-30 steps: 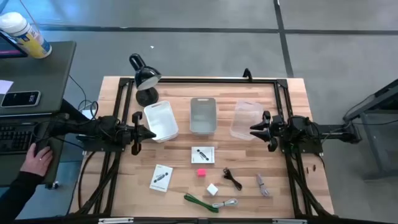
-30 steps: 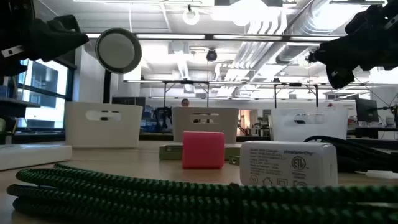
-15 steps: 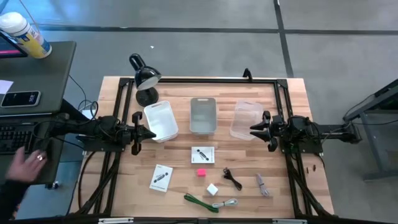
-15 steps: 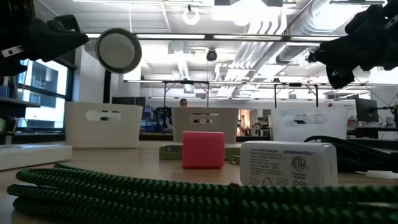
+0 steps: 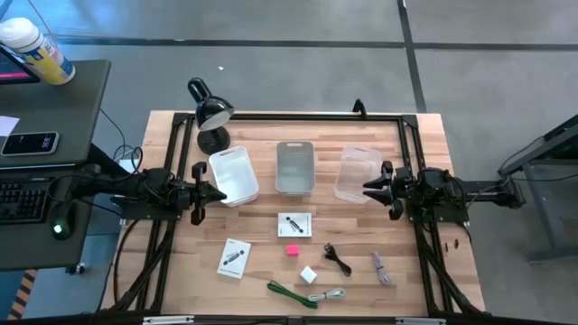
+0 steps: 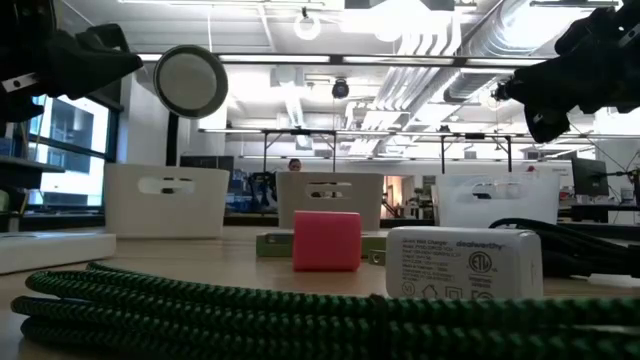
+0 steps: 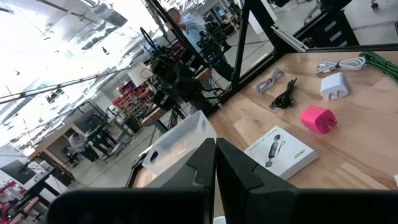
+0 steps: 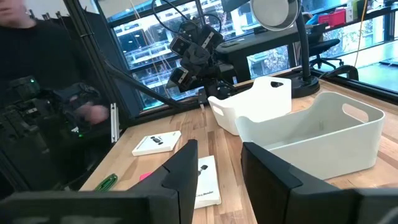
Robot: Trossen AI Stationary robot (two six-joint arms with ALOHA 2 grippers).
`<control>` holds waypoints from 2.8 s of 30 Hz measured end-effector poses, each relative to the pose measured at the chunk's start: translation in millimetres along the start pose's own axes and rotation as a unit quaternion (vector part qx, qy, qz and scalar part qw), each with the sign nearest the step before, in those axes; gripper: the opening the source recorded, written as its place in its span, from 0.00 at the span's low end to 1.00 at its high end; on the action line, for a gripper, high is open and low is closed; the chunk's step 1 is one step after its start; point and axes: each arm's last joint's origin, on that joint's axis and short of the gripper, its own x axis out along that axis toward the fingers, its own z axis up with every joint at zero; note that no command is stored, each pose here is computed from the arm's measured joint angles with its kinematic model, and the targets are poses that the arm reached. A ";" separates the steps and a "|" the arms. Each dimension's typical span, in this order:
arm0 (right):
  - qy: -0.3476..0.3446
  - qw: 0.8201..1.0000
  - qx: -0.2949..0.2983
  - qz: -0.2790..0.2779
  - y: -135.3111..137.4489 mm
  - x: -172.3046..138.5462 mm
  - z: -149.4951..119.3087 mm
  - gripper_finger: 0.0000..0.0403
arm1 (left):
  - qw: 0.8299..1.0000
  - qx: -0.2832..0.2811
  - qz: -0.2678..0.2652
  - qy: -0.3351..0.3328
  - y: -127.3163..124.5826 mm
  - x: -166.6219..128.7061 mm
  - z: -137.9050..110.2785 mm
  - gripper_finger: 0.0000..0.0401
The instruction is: Pick and place items into bin
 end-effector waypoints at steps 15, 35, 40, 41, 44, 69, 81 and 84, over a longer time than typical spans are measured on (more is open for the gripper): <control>0.000 1.000 0.000 0.000 0.0 0.0 0.0 0.28 | 1.000 0.000 0.000 0.000 0.0 0.0 0.0 0.01; 0.000 1.000 0.000 0.000 0.0 0.0 0.0 0.28 | 0.998 -0.057 0.000 -0.003 0.2 0.0 0.4 0.01; 0.000 1.000 0.000 0.000 0.0 0.0 0.0 0.28 | 0.976 -0.215 -0.002 -0.009 0.7 0.0 1.4 0.01; 0.000 1.000 0.000 0.000 0.0 0.0 0.0 0.28 | 0.972 -0.234 0.001 -0.011 1.1 0.0 1.7 0.01; 0.000 1.000 0.000 0.000 0.0 0.0 0.0 0.28 | 0.956 -0.291 0.026 -0.037 5.8 -0.4 6.4 0.01; -0.159 0.913 0.375 0.005 1.6 -3.7 25.2 0.28 | 0.887 -0.412 0.081 -0.194 26.0 -8.4 29.6 0.01; -0.180 0.930 0.316 0.049 19.4 -4.0 61.7 0.28 | 0.876 -0.408 0.043 -0.255 29.3 -12.9 38.4 0.01; -0.157 0.937 0.304 0.066 26.9 1.9 74.8 0.28 | 0.877 -0.406 0.037 -0.253 28.7 -12.6 38.2 0.01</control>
